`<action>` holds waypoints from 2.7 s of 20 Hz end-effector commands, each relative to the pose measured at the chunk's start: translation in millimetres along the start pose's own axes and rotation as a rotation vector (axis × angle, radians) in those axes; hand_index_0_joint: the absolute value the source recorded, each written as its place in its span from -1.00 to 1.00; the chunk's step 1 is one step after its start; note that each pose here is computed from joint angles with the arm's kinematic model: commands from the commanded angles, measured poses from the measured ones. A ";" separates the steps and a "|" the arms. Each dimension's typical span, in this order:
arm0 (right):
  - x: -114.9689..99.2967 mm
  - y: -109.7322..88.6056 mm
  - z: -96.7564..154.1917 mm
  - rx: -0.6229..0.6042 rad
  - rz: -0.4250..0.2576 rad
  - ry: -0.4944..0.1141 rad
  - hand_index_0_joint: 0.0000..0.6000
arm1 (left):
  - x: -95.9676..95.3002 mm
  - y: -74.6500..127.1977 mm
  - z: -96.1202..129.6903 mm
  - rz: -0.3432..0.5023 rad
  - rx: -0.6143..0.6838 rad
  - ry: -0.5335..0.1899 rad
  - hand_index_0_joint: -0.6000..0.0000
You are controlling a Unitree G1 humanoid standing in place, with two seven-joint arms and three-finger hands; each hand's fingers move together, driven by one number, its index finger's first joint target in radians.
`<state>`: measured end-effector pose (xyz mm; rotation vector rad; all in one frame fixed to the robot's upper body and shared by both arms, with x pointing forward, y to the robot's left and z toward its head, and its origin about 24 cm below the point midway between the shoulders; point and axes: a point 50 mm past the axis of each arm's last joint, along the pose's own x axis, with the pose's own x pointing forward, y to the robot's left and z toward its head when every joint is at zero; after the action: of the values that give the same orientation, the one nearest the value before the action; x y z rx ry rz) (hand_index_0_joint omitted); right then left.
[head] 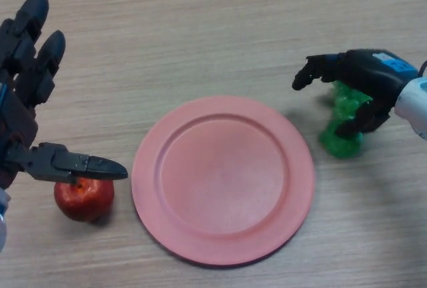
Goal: Pick up the green grapes and place it on the plate
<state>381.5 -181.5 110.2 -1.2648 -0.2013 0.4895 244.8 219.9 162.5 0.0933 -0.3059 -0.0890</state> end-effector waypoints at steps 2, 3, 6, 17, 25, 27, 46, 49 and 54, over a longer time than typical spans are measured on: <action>-4.9 -49.9 3.5 -0.119 -0.226 -0.080 1.00 | -2.2 17.6 38.9 0.065 0.106 -0.245 1.00; -6.2 -52.5 2.6 -0.133 -0.250 -0.079 1.00 | -3.2 16.8 38.8 0.063 0.108 -0.244 1.00; -8.7 -59.1 3.1 -0.183 -0.290 -0.084 1.00 | -5.0 16.0 39.4 0.055 0.102 -0.248 1.00; -26.5 -112.3 60.5 -0.084 -0.458 -0.217 1.00 | -10.0 13.2 47.5 0.028 0.056 -0.266 1.00; -53.7 -119.0 69.6 0.296 -0.622 -0.159 0.67 | -11.9 13.5 53.0 0.028 0.051 -0.274 1.00; -58.9 -119.6 71.6 0.352 -0.658 -0.162 -0.17 | -12.0 12.9 53.6 0.025 0.049 -0.274 1.00; -72.4 -76.6 24.2 0.593 -0.957 0.172 -1.00 | -16.5 1.1 60.5 -0.024 0.060 -0.266 1.00; -55.4 -63.5 11.7 0.597 -0.953 0.292 -1.00 | -19.5 0.2 60.3 -0.022 0.056 -0.270 1.00; -32.2 -50.3 -0.8 0.568 -0.920 0.399 -1.00 | -22.0 1.3 60.0 -0.023 0.041 -0.274 1.00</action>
<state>359.8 -210.6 104.5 -0.5640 0.0409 -0.3989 219.5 211.7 183.8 0.0831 -0.3856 -0.1348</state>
